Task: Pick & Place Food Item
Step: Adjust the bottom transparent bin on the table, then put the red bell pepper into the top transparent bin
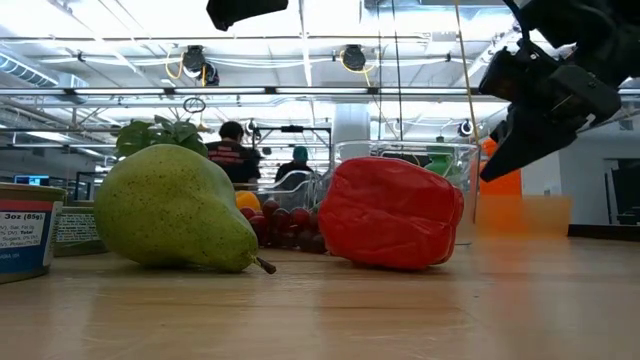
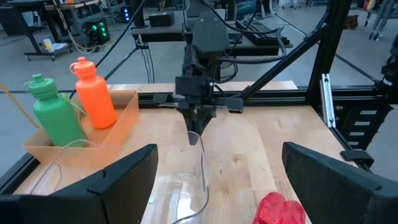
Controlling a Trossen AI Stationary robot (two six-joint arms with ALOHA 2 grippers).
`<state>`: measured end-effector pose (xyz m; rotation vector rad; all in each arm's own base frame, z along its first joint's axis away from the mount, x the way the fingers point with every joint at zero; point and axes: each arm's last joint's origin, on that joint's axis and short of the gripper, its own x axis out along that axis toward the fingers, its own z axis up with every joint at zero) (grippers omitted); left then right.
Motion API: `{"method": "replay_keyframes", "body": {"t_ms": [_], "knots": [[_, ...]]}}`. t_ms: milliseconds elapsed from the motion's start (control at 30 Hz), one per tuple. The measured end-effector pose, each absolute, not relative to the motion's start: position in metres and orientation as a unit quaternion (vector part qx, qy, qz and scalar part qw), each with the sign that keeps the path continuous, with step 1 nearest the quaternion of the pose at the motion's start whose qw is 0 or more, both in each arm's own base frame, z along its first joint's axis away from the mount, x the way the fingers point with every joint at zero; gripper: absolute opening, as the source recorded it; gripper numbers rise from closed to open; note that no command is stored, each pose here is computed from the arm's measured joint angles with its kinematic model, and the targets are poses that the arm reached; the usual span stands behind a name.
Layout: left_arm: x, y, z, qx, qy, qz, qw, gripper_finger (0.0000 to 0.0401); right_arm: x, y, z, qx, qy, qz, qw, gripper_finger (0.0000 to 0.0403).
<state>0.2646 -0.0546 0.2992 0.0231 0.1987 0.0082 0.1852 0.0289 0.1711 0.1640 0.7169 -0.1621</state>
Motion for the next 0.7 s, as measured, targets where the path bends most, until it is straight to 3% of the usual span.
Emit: {"method": "replay_keyframes", "body": {"t_ms": [367,600,700], "knots": [[0.265,-0.055,0.300,-0.028,0.095,0.008,0.995,0.0351,0.181,0.038,0.185,0.110,0.320,0.029,0.941,0.0000],[0.265,-0.055,0.300,-0.031,0.095,0.008,0.995,0.0351,0.199,0.057,0.217,0.129,0.130,0.098,0.978,0.0004],[0.265,-0.055,0.300,-0.032,0.095,0.008,0.995,0.0351,0.205,0.070,0.235,0.145,0.022,0.170,0.975,0.0030]]}}
